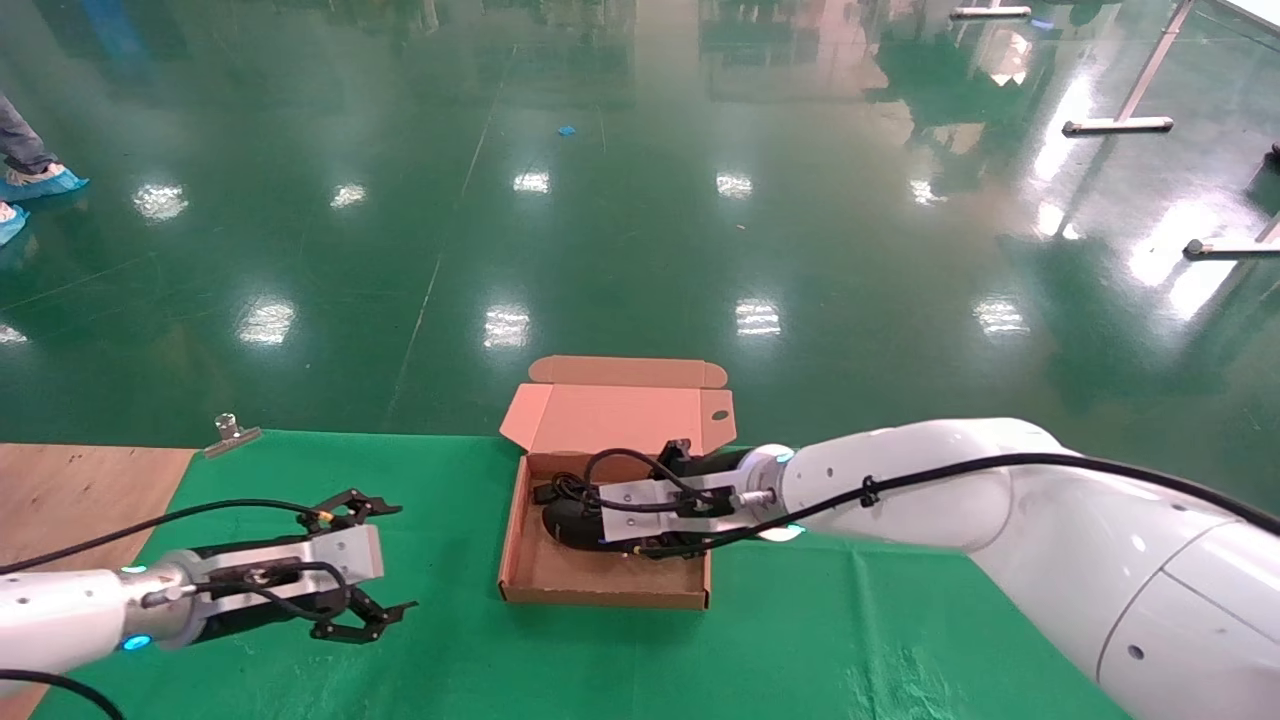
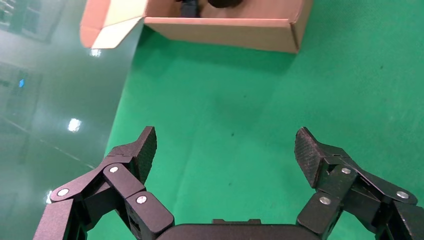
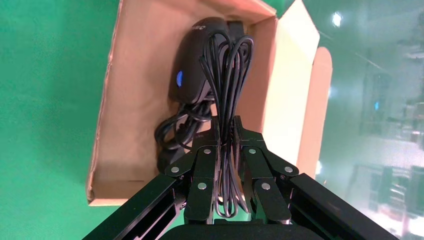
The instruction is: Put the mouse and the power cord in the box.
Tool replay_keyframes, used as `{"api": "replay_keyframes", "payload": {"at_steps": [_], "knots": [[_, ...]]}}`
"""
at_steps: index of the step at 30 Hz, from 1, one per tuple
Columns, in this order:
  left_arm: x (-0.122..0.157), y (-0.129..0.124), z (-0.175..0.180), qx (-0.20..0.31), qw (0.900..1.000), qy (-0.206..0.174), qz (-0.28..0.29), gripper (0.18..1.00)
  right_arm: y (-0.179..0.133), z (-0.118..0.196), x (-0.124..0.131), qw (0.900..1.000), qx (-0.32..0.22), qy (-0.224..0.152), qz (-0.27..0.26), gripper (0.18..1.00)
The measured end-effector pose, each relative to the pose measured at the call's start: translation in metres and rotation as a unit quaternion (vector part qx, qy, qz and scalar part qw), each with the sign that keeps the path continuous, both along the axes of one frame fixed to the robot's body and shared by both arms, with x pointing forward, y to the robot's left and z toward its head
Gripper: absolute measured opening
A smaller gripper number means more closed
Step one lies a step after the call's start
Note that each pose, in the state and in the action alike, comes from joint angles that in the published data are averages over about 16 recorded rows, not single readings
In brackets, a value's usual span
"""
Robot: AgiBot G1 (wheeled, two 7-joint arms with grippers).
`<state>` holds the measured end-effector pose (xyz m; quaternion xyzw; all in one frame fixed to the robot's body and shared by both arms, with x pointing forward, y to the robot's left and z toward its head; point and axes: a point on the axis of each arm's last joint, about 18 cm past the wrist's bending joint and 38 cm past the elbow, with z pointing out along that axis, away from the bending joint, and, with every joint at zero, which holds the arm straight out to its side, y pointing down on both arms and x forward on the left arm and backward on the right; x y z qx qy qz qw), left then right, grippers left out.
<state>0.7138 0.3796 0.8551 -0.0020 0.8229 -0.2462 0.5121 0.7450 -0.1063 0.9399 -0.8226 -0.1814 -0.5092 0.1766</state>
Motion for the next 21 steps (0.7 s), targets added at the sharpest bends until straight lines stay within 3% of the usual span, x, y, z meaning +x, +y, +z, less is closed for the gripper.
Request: {"api": "replay_keyframes", "payload": {"at_steps": [13, 21], "knots": [[0.012, -0.018, -0.017, -0.009, 0.9999, 0.008, -0.002, 1.001, -0.003, -0.005, 0.002, 1.000, 0.005, 0.002, 0.002, 0.283], [0.011, -0.026, -0.019, -0.035, 0.9993, 0.008, -0.011, 1.001, -0.003, -0.006, 0.002, 1.000, 0.006, 0.002, 0.003, 0.405]]}}
